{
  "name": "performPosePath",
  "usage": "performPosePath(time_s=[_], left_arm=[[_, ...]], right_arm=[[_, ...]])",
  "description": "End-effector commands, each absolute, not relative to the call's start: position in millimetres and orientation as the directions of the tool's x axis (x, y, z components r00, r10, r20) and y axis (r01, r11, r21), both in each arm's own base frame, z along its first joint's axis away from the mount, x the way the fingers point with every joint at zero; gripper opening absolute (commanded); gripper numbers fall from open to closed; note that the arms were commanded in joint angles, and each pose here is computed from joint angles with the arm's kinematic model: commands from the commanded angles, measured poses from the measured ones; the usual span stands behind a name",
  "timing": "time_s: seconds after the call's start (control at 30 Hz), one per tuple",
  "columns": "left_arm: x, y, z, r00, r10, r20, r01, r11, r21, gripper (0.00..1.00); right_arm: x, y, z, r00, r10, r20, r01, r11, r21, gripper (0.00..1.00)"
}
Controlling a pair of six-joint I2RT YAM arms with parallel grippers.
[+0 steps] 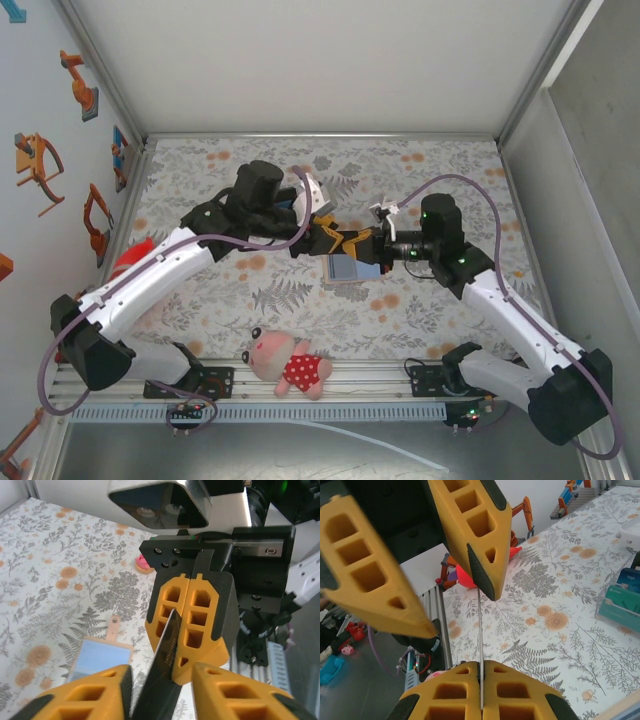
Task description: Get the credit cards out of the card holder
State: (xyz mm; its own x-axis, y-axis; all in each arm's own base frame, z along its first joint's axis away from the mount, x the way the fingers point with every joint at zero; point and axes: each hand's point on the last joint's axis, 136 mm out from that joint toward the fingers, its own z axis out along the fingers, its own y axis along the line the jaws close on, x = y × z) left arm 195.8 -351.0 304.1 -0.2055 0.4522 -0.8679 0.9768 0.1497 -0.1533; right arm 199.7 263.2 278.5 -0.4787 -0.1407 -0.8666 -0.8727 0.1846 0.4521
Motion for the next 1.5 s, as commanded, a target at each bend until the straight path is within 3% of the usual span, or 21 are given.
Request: performPosePath(time_s=[0.0,0.2,0.27,0.33,0.47,0.6,0.73,0.87,1.0,1.1,1.2,1.37,1.47], left_arm=[[187.6,-351.5,300.5,-0.201,0.495,-0.845,0.98,0.096,-0.176,0.24],[188.2,-355.0,294.7,-0.21,0.509,-0.835,0.977,0.085,-0.194,0.17],[187.0,-355.0,294.5,-0.207,0.51,-0.835,0.978,0.078,-0.195,0.31],[186.6,-353.9,290.9,-0.208,0.521,-0.828,0.977,0.076,-0.198,0.35],[185.5,-351.7,284.0,-0.216,0.546,-0.809,0.975,0.072,-0.212,0.34],[186.8,-353.1,279.4,-0.227,0.556,-0.8,0.971,0.068,-0.228,0.19],[185.5,-353.4,272.5,-0.231,0.576,-0.784,0.969,0.059,-0.242,0.19],[183.0,-351.7,265.7,-0.233,0.595,-0.769,0.966,0.048,-0.256,0.28],[181.0,-349.7,260.9,-0.235,0.611,-0.756,0.963,0.044,-0.264,0.28],[181.3,-349.4,258.8,-0.24,0.614,-0.752,0.962,0.046,-0.269,0.2],[181.7,-348.8,259.3,-0.24,0.615,-0.751,0.962,0.048,-0.268,0.02],[186.4,-343.7,261.0,-0.222,0.612,-0.759,0.972,0.078,-0.222,0.0],[196.6,-337.5,260.6,-0.191,0.604,-0.774,0.982,0.128,-0.142,0.0]], right_arm=[[193.7,267.3,297.1,-0.428,-0.137,-0.893,-0.902,0.132,0.412,0.0],[193.3,267.8,295.0,-0.429,-0.144,-0.892,-0.901,0.131,0.413,0.0],[193.7,267.6,294.4,-0.429,-0.145,-0.892,-0.901,0.135,0.412,0.0],[193.9,267.5,294.5,-0.426,-0.145,-0.893,-0.902,0.136,0.409,0.0],[194.5,268.1,293.7,-0.427,-0.146,-0.892,-0.902,0.134,0.41,0.0],[194.6,268.8,293.5,-0.428,-0.147,-0.892,-0.902,0.131,0.411,0.0],[194.0,268.5,293.9,-0.425,-0.146,-0.893,-0.903,0.131,0.408,0.0],[193.4,267.2,293.4,-0.421,-0.145,-0.895,-0.905,0.139,0.403,0.0],[192.9,267.0,292.7,-0.422,-0.147,-0.895,-0.904,0.141,0.403,0.0],[193.3,266.8,293.0,-0.421,-0.145,-0.895,-0.904,0.145,0.402,0.0],[195.0,266.4,291.9,-0.421,-0.144,-0.896,-0.903,0.156,0.399,0.0],[202.8,260.9,291.3,-0.421,-0.134,-0.897,-0.893,0.236,0.384,0.0],[212.2,251.8,282.6,-0.427,-0.131,-0.895,-0.868,0.338,0.364,0.24]])
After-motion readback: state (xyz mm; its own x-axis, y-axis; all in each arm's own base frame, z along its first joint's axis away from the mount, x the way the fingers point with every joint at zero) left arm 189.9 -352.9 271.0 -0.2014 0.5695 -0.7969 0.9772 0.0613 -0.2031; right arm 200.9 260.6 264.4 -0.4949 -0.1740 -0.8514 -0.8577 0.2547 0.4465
